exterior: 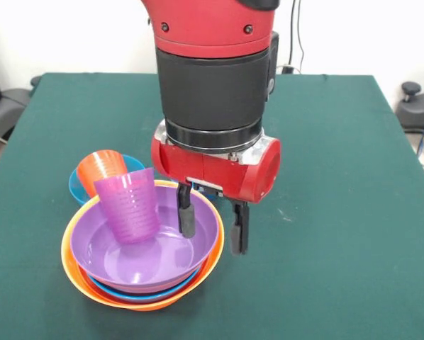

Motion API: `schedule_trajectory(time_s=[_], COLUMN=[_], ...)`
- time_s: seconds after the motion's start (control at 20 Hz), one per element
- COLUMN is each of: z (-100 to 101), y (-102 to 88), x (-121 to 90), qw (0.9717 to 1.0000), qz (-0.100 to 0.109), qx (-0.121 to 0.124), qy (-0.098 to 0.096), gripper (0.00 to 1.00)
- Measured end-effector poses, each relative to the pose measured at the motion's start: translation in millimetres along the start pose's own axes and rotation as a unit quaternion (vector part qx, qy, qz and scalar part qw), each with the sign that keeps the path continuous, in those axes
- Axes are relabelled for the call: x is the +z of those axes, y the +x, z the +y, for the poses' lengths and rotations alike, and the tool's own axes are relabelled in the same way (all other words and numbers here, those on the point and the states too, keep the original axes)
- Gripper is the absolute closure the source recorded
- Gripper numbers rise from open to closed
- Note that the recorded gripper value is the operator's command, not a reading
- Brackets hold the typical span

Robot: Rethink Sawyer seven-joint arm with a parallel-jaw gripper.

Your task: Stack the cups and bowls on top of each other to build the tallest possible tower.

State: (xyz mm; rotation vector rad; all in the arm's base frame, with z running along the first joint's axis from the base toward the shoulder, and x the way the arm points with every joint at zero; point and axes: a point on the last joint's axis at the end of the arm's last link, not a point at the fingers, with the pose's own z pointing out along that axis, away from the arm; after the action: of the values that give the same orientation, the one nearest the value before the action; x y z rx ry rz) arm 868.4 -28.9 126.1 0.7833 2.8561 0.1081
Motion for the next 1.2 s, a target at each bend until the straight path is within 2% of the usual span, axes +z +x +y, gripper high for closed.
schedule_trajectory(time_s=[0.15,0.6,0.9,1.2], z=[-1,1,-3,-14], y=[-0.9,-9.0,-10.2,-10.6], x=[1,6,2,-29], qw=[1.0000,0.9986,0.9987,0.9993], qz=[-0.005,-0.051,-0.050,-0.025], qx=[-0.002,-0.007,-0.008,-0.007], qy=[0.001,-0.011,-0.003,0.025], gripper=[0.00,0.00,0.00,0.00])
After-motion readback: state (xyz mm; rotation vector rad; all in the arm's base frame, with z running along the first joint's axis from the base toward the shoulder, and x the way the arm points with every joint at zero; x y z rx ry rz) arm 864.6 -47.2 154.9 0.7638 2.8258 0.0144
